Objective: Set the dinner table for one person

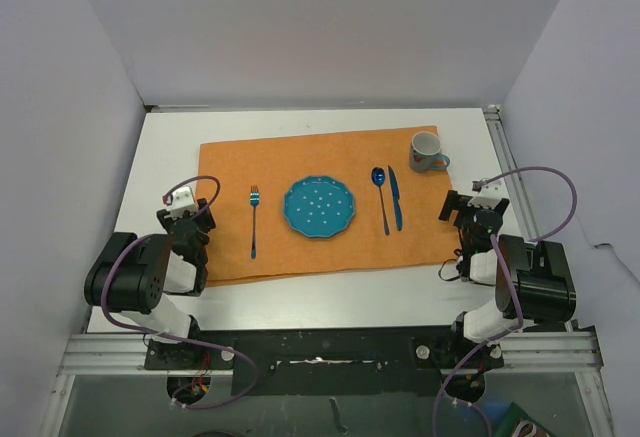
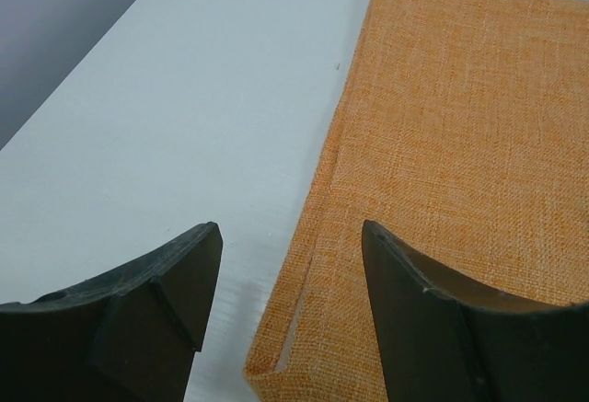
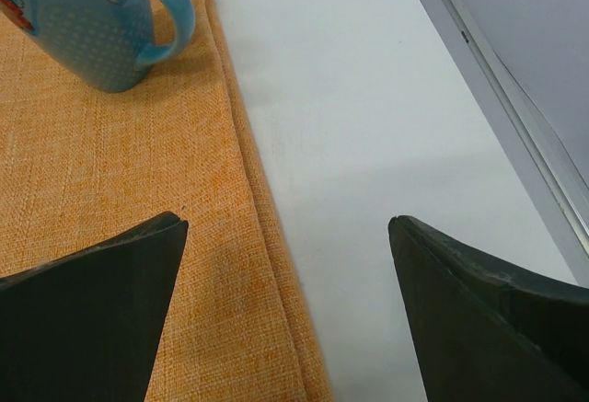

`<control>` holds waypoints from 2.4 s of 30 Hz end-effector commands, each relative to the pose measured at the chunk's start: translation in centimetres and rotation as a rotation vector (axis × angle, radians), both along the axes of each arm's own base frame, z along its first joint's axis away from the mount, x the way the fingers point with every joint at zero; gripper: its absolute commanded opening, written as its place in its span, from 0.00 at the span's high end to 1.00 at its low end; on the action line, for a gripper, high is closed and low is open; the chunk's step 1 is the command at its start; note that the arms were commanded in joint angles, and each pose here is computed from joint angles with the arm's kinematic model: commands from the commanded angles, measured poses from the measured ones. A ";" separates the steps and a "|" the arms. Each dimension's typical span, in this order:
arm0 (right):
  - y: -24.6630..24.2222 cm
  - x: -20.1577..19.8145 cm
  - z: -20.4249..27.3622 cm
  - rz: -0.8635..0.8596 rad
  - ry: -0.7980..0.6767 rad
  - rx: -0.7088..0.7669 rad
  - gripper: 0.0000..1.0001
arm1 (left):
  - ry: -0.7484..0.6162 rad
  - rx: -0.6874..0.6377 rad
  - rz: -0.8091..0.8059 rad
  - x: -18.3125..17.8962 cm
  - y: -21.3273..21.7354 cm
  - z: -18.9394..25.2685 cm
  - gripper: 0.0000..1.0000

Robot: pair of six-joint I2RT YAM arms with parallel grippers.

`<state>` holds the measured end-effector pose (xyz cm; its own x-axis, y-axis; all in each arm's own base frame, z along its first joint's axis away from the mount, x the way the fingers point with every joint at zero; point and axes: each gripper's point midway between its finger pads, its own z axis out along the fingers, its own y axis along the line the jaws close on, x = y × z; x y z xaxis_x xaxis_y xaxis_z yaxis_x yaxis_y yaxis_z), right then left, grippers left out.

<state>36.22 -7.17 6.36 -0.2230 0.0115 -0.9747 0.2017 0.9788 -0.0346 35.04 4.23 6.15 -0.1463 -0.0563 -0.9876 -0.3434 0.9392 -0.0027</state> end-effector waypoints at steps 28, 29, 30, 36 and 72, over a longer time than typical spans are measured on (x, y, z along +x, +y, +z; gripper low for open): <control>-0.2 1.0 2.3 -0.004 -0.089 -0.031 0.02 | -0.089 -0.019 0.036 1.1 0.5 2.1 0.33; -0.2 1.0 2.3 -0.006 -0.089 -0.032 0.02 | -0.089 -0.019 0.037 1.1 0.5 2.1 0.33; -0.2 1.0 2.3 -0.005 -0.089 -0.031 0.02 | -0.089 -0.019 0.036 1.1 0.5 2.1 0.33; -0.2 1.0 2.3 -0.004 -0.089 -0.031 0.03 | -0.089 -0.019 0.036 1.1 0.5 2.1 0.33; 2.4 2.2 7.7 -0.111 0.372 0.235 0.02 | 0.290 -0.015 0.233 4.9 0.2 3.3 0.32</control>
